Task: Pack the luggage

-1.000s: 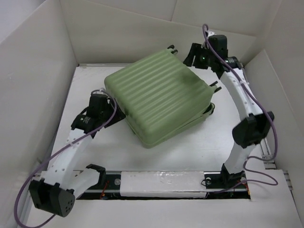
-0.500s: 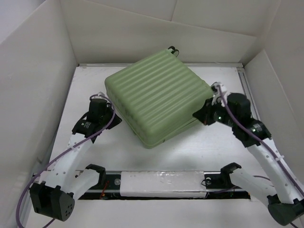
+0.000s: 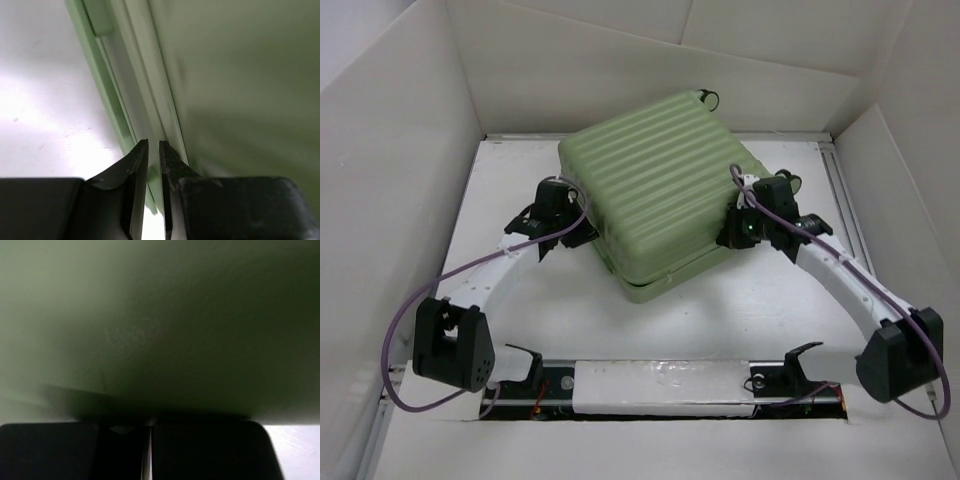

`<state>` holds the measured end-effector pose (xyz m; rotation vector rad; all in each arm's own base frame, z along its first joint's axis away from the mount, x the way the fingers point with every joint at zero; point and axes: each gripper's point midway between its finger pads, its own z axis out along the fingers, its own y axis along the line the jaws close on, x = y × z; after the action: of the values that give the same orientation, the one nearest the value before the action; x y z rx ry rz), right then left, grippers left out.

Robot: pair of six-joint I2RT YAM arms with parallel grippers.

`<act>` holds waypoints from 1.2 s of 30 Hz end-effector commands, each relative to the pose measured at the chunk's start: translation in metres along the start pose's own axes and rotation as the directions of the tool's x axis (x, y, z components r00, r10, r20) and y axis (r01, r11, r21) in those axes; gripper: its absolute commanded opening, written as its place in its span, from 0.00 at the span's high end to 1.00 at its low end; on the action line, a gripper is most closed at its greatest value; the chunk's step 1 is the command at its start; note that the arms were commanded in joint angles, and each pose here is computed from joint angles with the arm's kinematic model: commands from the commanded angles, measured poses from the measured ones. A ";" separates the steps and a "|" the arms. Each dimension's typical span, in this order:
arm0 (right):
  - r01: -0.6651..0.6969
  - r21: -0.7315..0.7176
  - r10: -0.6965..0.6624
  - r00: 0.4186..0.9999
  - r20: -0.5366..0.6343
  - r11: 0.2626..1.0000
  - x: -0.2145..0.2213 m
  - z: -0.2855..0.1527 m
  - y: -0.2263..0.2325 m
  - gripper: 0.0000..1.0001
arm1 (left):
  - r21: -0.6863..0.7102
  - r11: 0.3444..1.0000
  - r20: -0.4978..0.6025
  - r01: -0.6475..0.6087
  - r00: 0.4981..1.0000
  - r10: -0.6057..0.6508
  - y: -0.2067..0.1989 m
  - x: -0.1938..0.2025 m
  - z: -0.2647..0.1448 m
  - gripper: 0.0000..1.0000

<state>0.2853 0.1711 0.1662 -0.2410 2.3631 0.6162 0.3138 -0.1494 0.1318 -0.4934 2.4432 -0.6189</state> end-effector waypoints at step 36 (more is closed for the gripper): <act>0.259 -0.443 -0.064 0.911 0.408 0.859 0.021 0.025 0.112 0.50 | 0.154 0.988 0.079 -0.005 0.997 -0.007 -0.014 -0.027 0.050 0.69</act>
<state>0.2396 0.2656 0.1457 -0.4799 1.9218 1.0233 0.3407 -0.1451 0.0894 -0.5247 2.4149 -0.6709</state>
